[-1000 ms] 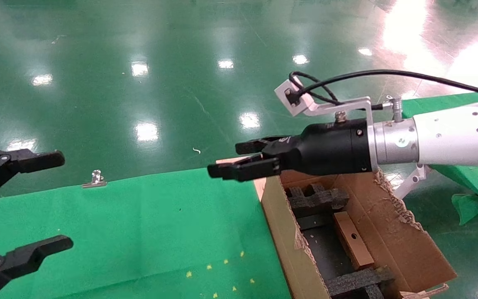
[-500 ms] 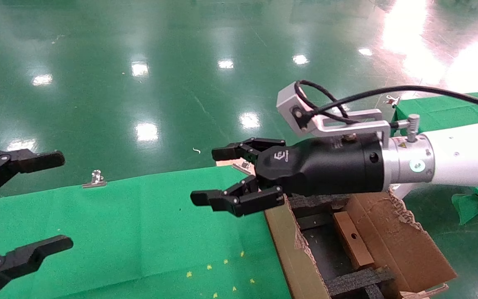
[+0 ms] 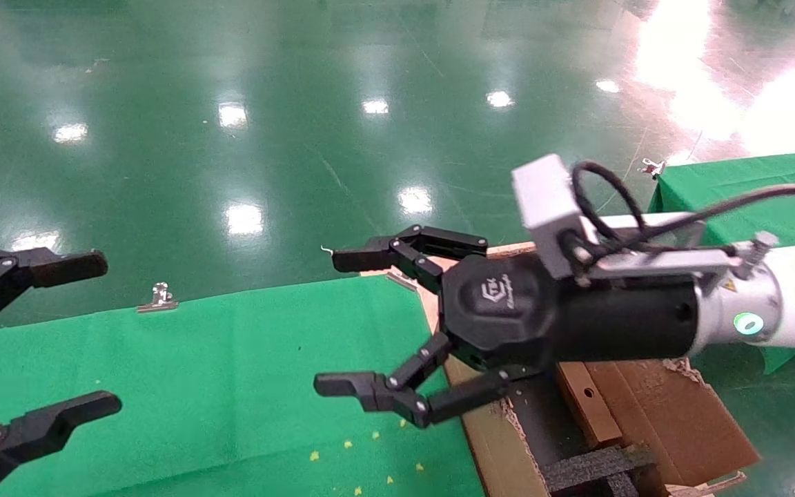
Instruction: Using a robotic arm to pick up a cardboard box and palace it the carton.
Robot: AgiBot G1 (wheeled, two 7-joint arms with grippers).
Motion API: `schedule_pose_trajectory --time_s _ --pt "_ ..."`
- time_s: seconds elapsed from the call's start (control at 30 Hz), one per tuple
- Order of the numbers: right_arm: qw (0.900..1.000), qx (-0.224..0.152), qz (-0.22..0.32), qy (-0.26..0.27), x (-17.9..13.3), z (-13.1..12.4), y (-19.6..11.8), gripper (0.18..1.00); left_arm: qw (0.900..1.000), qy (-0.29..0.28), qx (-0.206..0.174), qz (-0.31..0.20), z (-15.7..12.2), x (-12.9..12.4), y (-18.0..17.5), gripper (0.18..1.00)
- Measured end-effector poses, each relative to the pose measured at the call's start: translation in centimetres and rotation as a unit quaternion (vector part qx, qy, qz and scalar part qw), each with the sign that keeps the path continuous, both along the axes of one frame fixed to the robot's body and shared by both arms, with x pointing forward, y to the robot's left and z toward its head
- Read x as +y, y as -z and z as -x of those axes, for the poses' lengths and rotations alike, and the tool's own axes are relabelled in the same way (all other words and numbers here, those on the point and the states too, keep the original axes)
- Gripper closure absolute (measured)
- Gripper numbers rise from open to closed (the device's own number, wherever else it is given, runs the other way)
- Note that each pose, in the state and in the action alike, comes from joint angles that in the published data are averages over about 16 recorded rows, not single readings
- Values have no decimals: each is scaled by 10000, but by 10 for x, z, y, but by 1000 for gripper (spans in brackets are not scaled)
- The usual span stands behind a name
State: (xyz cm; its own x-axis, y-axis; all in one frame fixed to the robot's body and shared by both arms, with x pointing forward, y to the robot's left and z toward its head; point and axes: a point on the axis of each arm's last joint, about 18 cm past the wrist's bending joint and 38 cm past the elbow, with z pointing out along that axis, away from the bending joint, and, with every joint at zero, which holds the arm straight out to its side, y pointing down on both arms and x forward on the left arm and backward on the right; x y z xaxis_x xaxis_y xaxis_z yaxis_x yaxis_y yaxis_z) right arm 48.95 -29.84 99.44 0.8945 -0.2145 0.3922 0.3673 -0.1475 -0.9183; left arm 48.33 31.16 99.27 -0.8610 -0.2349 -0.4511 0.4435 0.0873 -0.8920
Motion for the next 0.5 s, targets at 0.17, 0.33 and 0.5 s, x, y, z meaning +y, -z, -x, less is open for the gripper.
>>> schedule_pose_trajectory --time_s 0.17,0.33,0.5 --pt "9992 -358 -68 -192 -3 11 2 178 10000 -1 0 1 0 0 0 184" --pt "9980 -549 -111 -291 -4 17 3 178 10000 -2 1 2 0 0 0 184" --pt "9976 -594 -127 -318 -5 18 3 178 10000 -2 1 2 0 0 0 184"
